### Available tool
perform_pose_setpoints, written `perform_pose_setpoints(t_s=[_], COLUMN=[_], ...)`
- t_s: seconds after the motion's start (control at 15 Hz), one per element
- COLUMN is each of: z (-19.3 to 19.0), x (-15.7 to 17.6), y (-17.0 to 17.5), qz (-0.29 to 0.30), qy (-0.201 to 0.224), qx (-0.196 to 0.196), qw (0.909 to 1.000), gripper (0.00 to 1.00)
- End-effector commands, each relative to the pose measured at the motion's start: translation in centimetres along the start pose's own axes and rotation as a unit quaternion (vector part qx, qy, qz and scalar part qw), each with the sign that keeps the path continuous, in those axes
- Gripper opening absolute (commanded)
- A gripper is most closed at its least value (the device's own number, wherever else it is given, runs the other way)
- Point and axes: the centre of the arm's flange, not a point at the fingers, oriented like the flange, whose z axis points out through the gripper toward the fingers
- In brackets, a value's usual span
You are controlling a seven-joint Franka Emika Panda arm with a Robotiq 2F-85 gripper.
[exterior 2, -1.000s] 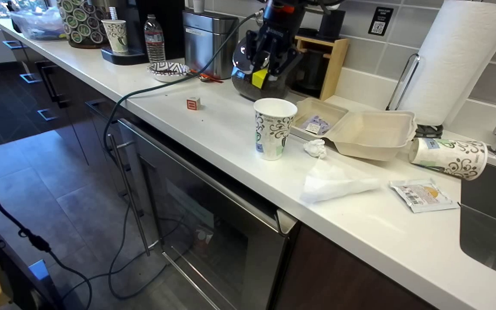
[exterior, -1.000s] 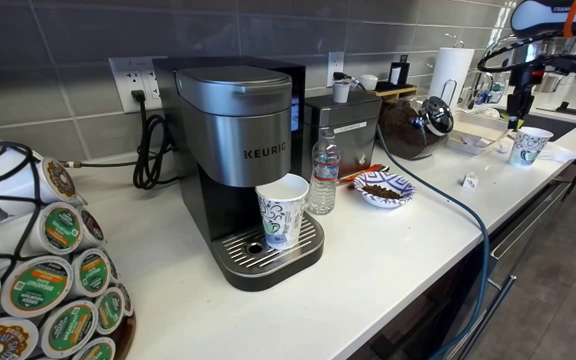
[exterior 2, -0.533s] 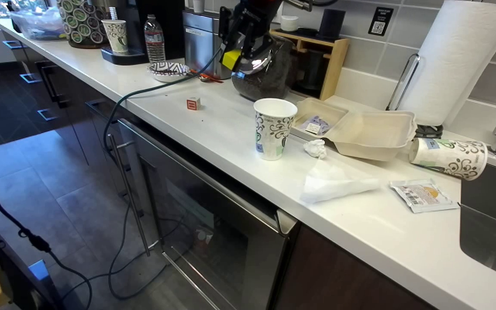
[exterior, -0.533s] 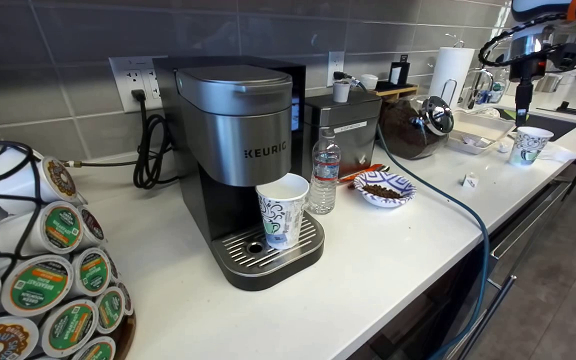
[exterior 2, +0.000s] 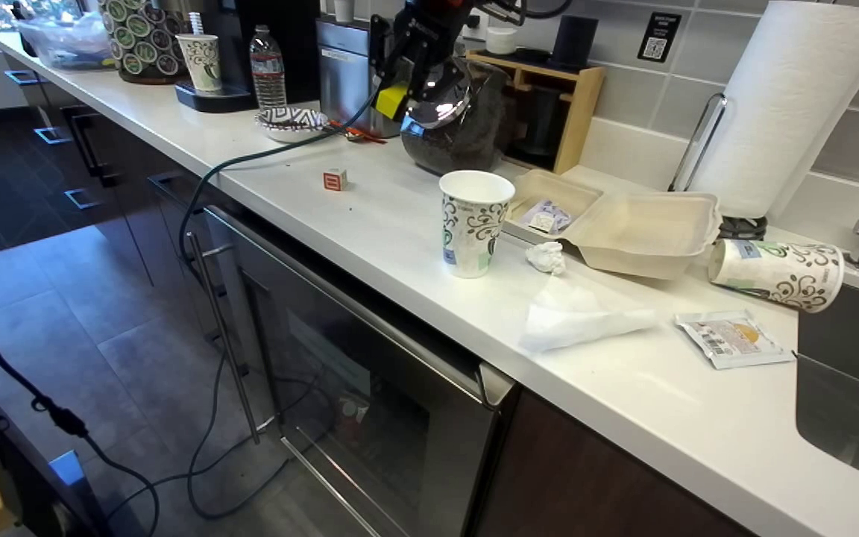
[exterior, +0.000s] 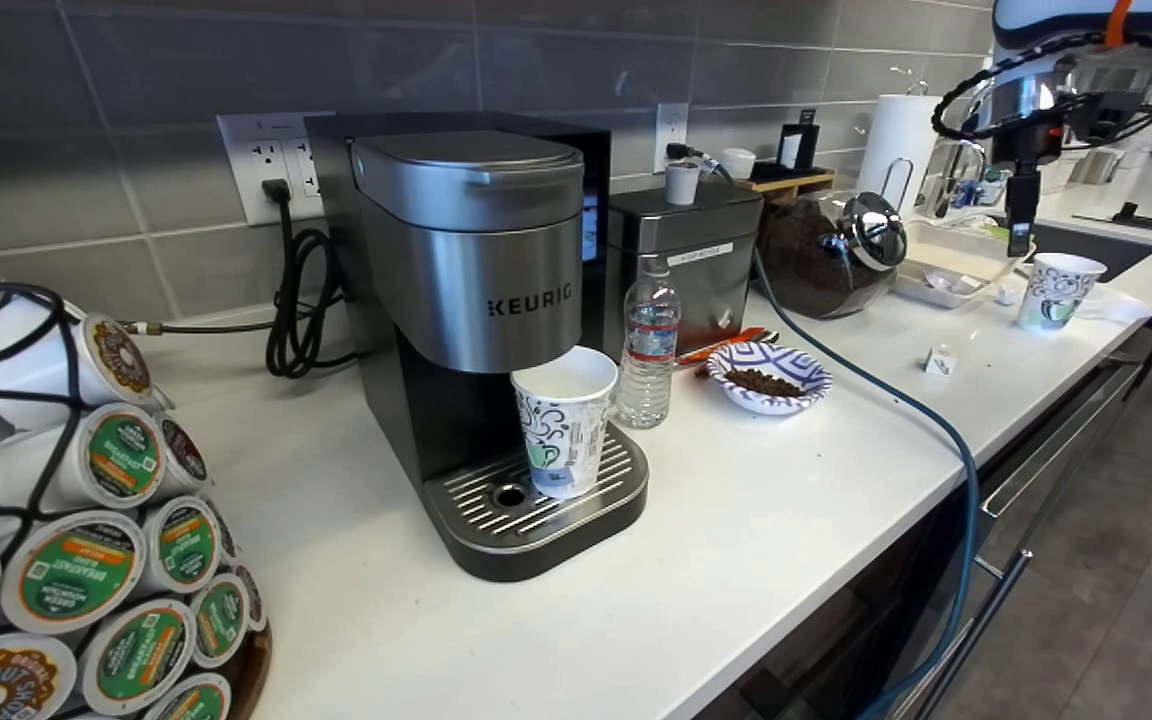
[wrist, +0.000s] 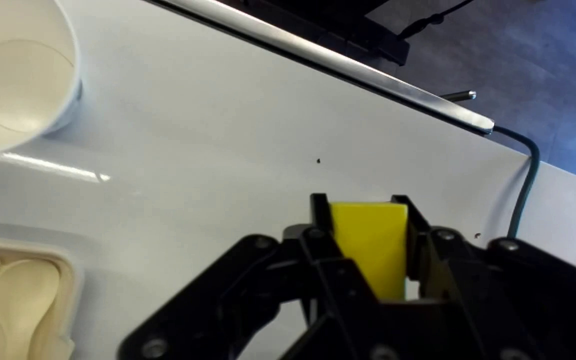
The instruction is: Remove one white square and yellow block from the food pack.
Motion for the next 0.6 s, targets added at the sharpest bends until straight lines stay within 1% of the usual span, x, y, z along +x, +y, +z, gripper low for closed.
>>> perform_pose_setpoints(t_s=[0.0,0.2,0.4,0.53], z=[4.0,5.7,6.7,6.2], x=[0.7,1.1,1.8,1.8], y=[-4.1,-5.8,-5.2,-3.9], qz=[-0.024,-0.003,0.027,0.053], qy=[-0.008,0.014,0.044,0.066], qx=[-0.011,-0.039,-0.064,-0.073], qw=[0.9996,0.9991,0.9966,0.9937], gripper=[0.09,0.09,0.09,0.09])
